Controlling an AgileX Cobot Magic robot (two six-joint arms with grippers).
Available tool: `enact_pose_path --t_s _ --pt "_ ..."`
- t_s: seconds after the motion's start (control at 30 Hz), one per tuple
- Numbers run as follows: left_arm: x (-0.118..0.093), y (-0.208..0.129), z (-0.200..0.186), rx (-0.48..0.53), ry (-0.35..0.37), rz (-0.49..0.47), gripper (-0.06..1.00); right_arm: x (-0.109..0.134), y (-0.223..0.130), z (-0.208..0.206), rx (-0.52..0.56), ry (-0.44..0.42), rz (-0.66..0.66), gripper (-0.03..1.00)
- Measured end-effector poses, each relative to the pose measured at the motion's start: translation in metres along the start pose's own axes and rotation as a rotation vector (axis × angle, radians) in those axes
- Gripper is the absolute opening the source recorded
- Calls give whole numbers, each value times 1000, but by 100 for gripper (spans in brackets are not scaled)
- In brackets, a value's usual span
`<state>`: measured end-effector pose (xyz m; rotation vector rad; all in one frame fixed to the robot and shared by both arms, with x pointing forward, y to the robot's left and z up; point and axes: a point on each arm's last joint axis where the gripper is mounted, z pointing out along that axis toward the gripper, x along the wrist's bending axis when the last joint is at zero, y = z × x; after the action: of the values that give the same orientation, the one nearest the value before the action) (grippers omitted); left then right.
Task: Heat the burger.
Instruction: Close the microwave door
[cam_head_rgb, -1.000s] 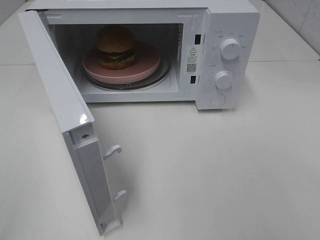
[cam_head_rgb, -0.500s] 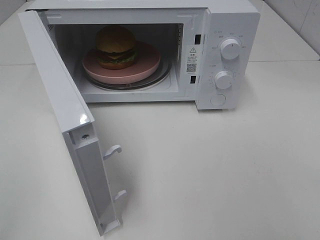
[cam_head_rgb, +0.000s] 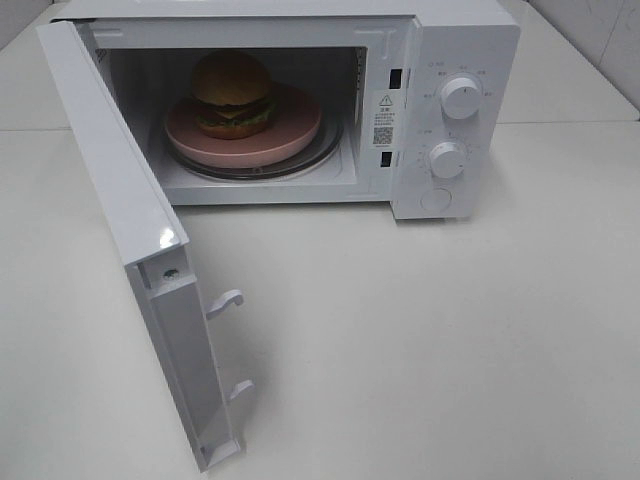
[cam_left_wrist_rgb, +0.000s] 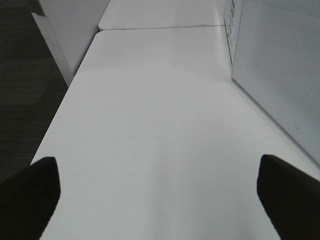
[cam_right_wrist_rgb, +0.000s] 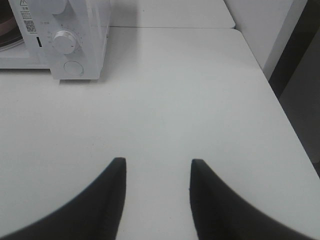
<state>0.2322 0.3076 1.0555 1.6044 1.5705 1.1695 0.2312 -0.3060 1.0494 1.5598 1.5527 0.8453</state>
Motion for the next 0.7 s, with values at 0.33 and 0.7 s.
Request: enact_pose_path --t_s 0.33,0.7 --pt "-3 40 25 -83 -68 -40 100 0 0 0 0 0 0 41" --pt "-9 60 102 -159 -109 -98 98 0 0 0 0 0 0 41"
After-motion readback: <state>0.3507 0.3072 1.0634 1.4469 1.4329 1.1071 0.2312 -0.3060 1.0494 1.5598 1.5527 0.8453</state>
